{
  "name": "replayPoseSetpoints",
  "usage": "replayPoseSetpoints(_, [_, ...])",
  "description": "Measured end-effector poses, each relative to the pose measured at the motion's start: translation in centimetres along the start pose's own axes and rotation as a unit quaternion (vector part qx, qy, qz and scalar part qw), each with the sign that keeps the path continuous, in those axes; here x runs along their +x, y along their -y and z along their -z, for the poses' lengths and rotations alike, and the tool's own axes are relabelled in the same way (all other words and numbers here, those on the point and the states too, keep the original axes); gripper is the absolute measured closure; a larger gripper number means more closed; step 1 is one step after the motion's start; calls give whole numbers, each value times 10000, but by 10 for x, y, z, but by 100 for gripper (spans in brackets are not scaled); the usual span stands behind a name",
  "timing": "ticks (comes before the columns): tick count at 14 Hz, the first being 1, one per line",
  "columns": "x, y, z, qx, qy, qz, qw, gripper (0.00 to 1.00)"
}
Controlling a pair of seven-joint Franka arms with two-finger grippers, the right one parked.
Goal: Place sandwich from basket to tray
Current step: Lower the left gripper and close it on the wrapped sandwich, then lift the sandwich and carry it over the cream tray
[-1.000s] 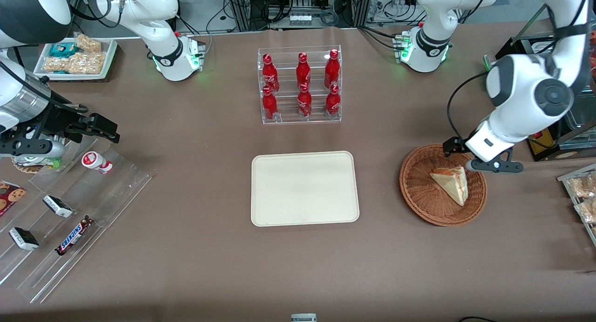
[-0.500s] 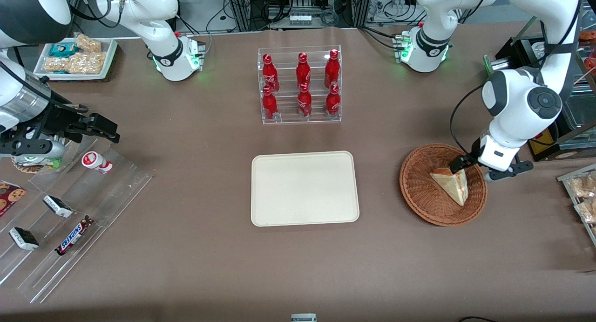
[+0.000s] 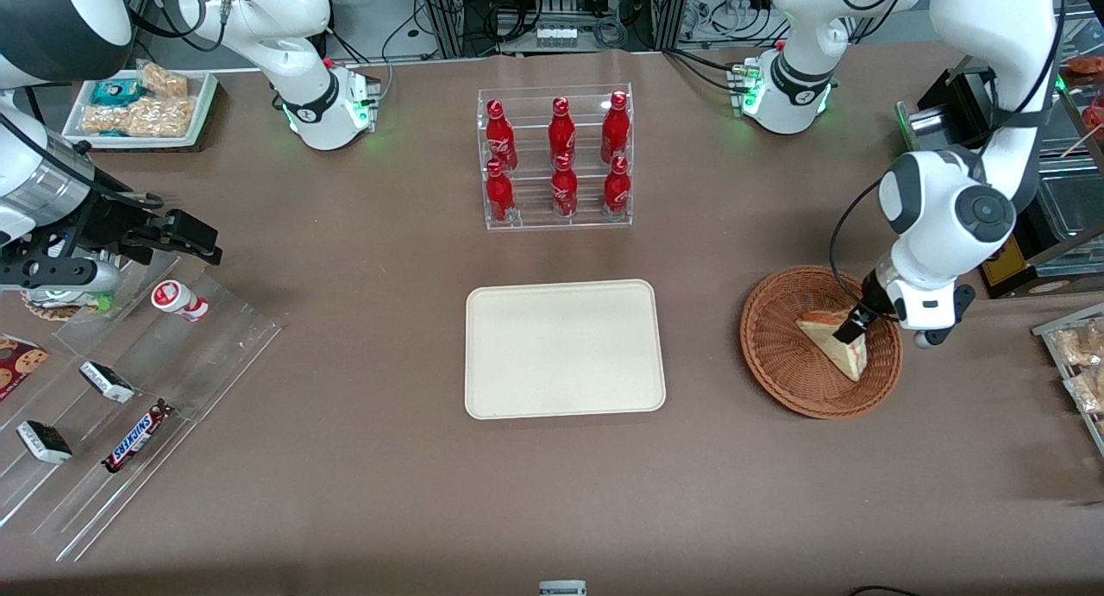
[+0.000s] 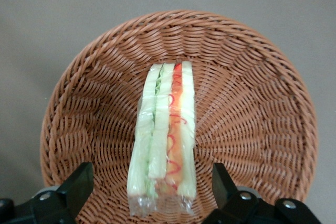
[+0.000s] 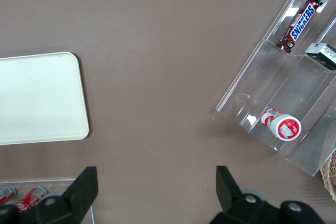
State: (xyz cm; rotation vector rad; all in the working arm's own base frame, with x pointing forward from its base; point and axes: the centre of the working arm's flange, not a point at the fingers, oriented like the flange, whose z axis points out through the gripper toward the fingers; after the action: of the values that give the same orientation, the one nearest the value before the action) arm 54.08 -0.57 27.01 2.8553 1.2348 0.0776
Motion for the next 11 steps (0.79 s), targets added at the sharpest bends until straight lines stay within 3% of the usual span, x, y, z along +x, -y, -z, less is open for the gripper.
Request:
replayPoseSetpoints(5, [6, -8, -12, -18, -21, 138, 9999, 53])
replayPoseSetpoints(6, [10, -18, 5, 42, 51, 109, 9999, 65])
replayPoseSetpoints(9, [8, -57, 57, 375, 406, -138, 9984, 72])
replayPoseSetpoints(11, [-18, -109, 93, 362, 419, -575, 9968, 82])
